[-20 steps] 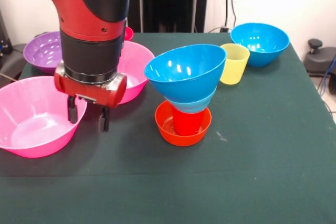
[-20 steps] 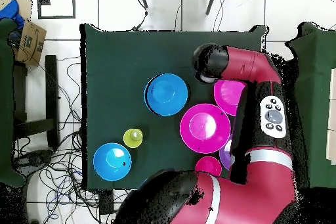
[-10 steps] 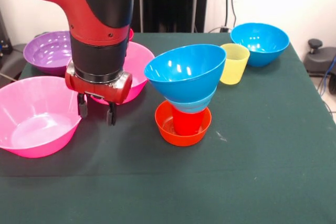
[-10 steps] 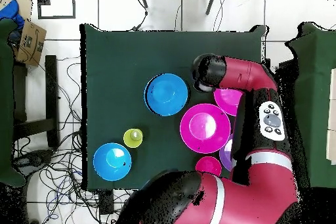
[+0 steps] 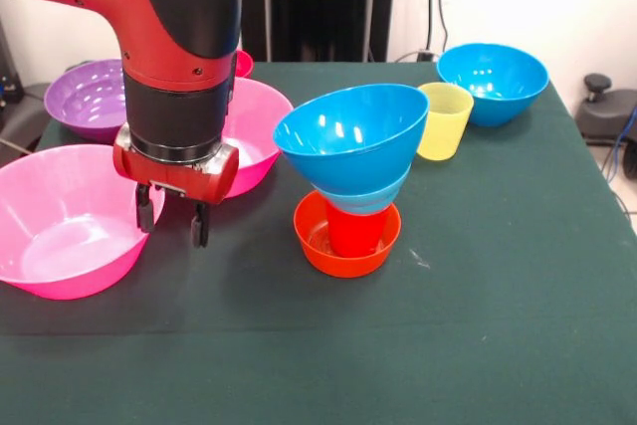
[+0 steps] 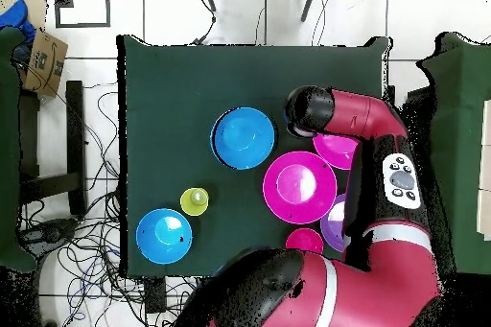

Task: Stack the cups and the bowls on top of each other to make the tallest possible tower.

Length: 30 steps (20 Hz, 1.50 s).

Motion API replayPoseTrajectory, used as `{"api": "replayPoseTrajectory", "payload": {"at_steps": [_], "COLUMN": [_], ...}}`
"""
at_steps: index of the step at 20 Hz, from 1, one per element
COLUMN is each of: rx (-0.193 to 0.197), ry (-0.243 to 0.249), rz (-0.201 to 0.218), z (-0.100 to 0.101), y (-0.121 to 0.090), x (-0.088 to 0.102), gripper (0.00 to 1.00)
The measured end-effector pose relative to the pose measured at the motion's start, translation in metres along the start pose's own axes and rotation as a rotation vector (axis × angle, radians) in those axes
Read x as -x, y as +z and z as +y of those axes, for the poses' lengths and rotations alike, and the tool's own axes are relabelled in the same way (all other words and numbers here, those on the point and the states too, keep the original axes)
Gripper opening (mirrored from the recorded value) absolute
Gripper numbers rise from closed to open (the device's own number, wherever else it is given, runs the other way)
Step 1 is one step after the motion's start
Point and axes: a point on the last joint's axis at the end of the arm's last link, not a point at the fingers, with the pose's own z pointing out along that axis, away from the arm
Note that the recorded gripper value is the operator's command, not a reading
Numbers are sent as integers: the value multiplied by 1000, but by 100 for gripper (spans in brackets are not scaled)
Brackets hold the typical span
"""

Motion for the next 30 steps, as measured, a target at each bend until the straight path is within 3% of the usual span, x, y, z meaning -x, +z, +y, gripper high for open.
{"api": "replayPoseTrajectory", "payload": {"at_steps": [11,30], "rx": [8,-14], "ry": [1,14], "rz": [-16,-24], "z": [1,-15], "y": [15,9], "x": [-3,0], "gripper": [100,100]}}
